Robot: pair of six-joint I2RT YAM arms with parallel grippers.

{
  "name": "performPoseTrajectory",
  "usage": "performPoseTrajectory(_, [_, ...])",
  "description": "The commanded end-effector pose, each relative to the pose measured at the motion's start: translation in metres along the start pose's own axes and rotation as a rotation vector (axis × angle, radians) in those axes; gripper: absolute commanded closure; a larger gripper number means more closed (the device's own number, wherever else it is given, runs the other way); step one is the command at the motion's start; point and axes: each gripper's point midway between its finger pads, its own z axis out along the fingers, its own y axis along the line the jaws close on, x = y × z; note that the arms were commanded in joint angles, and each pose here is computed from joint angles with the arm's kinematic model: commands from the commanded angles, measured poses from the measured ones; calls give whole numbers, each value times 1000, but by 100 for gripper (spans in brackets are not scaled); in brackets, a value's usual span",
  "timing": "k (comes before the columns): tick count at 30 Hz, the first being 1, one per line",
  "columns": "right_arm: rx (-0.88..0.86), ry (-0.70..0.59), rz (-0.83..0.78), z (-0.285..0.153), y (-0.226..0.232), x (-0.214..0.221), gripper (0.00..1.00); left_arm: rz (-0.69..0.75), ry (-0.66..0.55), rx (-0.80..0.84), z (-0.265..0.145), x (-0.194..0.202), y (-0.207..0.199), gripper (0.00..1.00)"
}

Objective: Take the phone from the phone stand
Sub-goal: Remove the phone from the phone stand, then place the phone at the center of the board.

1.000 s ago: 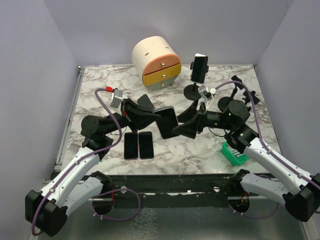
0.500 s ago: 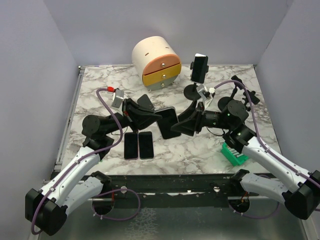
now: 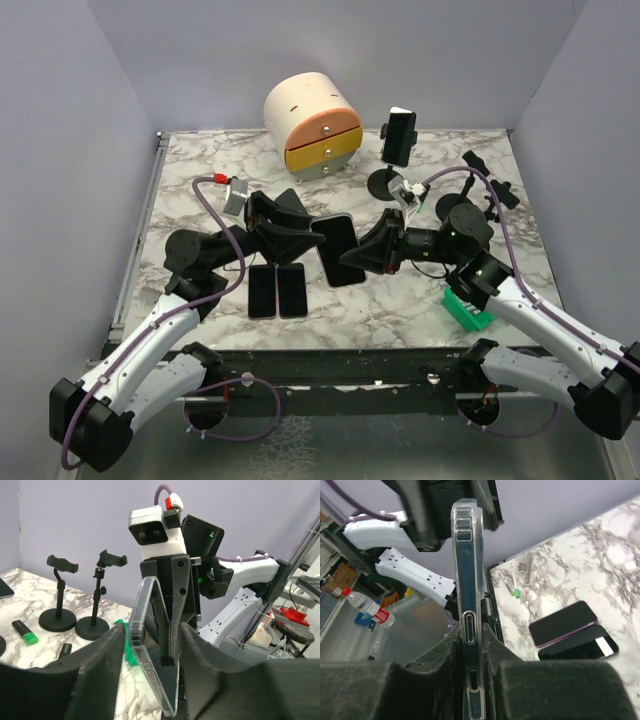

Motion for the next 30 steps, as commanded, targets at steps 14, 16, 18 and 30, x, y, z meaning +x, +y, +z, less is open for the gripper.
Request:
performPoseTrajectory(14, [423, 58, 48, -49, -56, 50, 100, 345, 31, -750, -80, -19, 96, 11])
performPoseTrajectory(16, [419, 78, 92, -46, -61, 63, 100, 378, 69, -849, -92, -19, 111, 11])
performPoseTrajectory(18, [429, 88, 130, -44, -70, 75, 100, 394, 75, -925, -101, -21, 123, 11])
performPoseTrajectory(30, [570, 206, 261, -11, -118, 139, 100, 367, -12, -1004, -125, -4, 133, 10])
